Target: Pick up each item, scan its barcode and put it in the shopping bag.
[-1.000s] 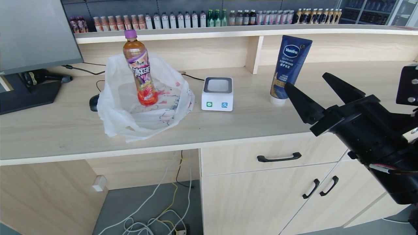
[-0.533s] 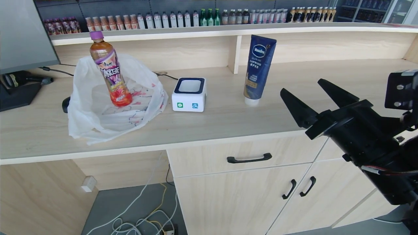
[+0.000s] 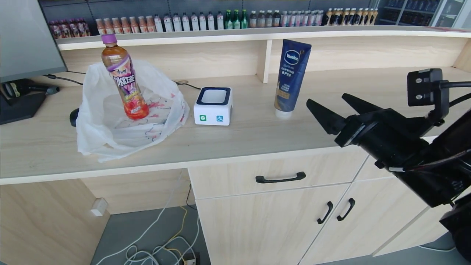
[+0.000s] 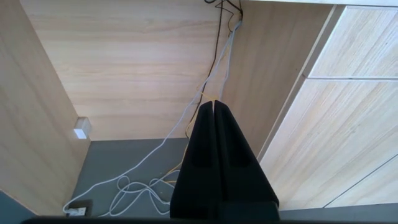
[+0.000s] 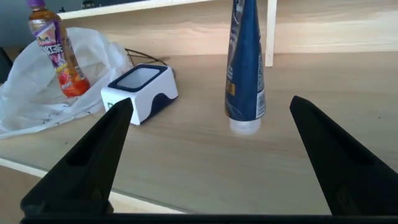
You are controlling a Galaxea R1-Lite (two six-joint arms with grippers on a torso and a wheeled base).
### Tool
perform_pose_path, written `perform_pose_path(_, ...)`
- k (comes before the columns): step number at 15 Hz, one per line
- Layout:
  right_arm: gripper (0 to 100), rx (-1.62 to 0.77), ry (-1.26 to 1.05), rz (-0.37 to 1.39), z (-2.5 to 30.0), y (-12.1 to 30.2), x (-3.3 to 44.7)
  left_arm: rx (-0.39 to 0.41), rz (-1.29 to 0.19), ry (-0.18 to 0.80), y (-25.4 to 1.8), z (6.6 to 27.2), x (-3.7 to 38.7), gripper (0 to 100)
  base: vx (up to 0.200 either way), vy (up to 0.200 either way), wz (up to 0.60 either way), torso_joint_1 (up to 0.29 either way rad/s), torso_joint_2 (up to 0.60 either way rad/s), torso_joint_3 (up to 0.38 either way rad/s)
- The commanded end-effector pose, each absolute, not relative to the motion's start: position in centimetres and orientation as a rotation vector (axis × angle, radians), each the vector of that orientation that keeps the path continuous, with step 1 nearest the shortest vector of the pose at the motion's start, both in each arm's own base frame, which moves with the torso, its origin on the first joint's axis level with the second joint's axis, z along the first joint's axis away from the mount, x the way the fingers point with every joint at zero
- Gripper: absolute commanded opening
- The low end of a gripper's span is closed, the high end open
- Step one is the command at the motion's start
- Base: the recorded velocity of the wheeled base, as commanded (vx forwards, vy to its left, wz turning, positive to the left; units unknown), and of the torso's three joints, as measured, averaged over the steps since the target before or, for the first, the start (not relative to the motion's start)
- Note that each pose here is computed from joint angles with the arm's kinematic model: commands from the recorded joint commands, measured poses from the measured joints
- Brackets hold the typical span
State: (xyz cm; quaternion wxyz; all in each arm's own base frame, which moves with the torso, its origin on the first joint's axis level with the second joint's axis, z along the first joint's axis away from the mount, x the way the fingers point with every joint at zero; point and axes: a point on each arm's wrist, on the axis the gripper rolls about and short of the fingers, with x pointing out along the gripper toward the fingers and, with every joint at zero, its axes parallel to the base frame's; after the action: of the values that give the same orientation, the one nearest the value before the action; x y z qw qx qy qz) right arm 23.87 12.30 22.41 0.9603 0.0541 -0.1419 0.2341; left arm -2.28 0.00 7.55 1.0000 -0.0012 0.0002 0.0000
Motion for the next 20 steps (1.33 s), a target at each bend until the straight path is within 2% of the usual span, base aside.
perform_pose_path(1,100,0.089,-0.29,0.456,24.2,10.5,26.1,-0.003,0.0,0.0,0.0,7.5,-2.3,0,0.0,0.0,0.0,0.0,0.0,0.0)
perform_pose_path(3,100,0.064,-0.256,0.508,26.1,9.9,28.1,-0.003,0.0,0.0,0.0,7.5,-2.3,0,0.0,0.0,0.0,0.0,0.0,0.0)
perform_pose_path(6,100,0.055,-0.222,0.541,27.1,10.4,30.5,-0.003,0.0,0.0,0.0,7.5,-2.3,0,0.0,0.0,0.0,0.0,0.0,0.0)
perform_pose_path(20,100,-0.001,-0.226,0.561,26.1,14.0,38.6,-0.003,0.0,0.0,0.0,7.5,-2.3,0,0.0,0.0,0.0,0.0,0.0,0.0)
